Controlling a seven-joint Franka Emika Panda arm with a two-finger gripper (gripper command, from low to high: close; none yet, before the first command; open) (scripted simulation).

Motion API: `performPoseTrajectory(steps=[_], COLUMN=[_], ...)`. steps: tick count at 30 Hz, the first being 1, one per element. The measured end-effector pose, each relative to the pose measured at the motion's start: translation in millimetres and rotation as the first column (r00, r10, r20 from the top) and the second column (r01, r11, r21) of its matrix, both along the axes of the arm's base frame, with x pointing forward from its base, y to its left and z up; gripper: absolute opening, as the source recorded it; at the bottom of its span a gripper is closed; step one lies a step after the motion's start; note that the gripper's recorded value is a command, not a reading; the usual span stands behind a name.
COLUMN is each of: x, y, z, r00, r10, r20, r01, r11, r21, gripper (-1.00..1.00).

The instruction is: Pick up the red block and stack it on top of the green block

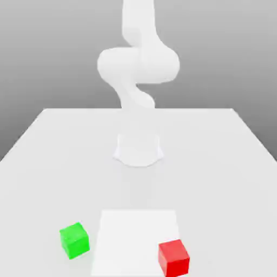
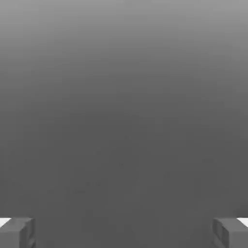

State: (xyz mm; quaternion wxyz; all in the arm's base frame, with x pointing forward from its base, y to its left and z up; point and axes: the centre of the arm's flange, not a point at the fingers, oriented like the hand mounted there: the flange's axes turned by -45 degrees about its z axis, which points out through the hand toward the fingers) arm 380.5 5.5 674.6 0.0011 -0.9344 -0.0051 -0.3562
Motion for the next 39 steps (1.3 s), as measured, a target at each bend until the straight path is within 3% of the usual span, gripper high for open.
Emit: performPoseTrajectory(steps=[6,13,24,29,30,39], x=[67,111,105,99,99,99], y=[16,36,65,68,68,68], z=[-100,-228,-437,-510,-522,-506], r00=[0.983,0.924,0.751,0.721,0.721,0.72], r10=[0.052,0.109,0.186,0.194,0.194,0.194], r20=[-0.175,-0.366,-0.634,-0.665,-0.665,-0.666], r01=[-0.057,-0.13,-0.251,-0.265,-0.265,-0.265], r11=[0.998,0.991,0.968,0.964,0.964,0.964], r21=[-0.024,-0.035,-0.013,-0.005,-0.005,-0.006], gripper=[0.0,0.0,0.0,0.0,-1.0,-1.0])
